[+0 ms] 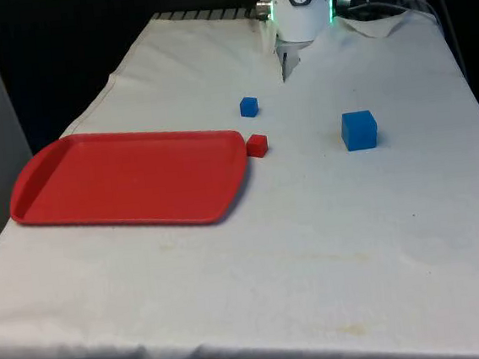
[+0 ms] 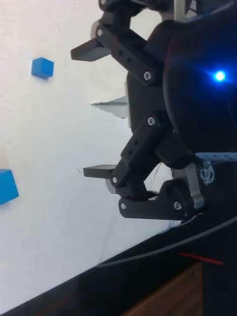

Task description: Pick up the largest block and place it onto the tray.

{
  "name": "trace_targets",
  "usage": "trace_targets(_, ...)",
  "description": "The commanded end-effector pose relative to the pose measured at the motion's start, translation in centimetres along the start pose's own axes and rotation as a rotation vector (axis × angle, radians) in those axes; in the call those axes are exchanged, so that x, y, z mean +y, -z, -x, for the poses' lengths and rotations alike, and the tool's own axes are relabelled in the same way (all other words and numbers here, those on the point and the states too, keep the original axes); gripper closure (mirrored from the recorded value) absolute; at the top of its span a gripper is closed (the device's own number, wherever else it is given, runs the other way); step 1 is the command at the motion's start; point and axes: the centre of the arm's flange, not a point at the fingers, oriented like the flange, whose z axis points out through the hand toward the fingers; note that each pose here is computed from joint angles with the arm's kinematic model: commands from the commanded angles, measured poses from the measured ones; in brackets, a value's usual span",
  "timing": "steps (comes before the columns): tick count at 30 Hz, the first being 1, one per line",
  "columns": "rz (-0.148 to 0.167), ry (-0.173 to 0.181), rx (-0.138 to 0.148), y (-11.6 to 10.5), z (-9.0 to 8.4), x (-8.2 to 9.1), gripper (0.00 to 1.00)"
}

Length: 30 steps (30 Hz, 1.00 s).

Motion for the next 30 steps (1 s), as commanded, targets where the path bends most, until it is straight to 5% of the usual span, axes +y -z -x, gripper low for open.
trace_targets(1, 0.003, -0.001, 0.010, -0.2, 0.3, -0.4, 0.00)
trace_targets(5, 0.006, 0.002, 0.014, -0.7, 0.7, -0.9, 0.00)
trace_targets(6, -0.003, 0.004, -0.005, -0.7, 0.4, -0.7, 0.00)
trace_targets(7, 0.007, 0.002, 0.015, -0.8, 0.8, -1.0, 0.00)
trace_targets(14, 0.014, 0.008, 0.032, -2.5, 1.9, -2.4, 0.00)
trace_targets(15, 0.006, 0.012, 0.014, -2.6, 1.6, -2.3, 0.00)
trace_targets(23, 0.026, 0.017, 0.047, -4.9, 3.3, -4.3, 0.00)
trace_targets(24, 0.017, 0.020, 0.033, -5.0, 3.2, -4.2, 0.00)
trace_targets(30, 0.032, 0.022, 0.064, -6.8, 3.9, -5.9, 0.00)
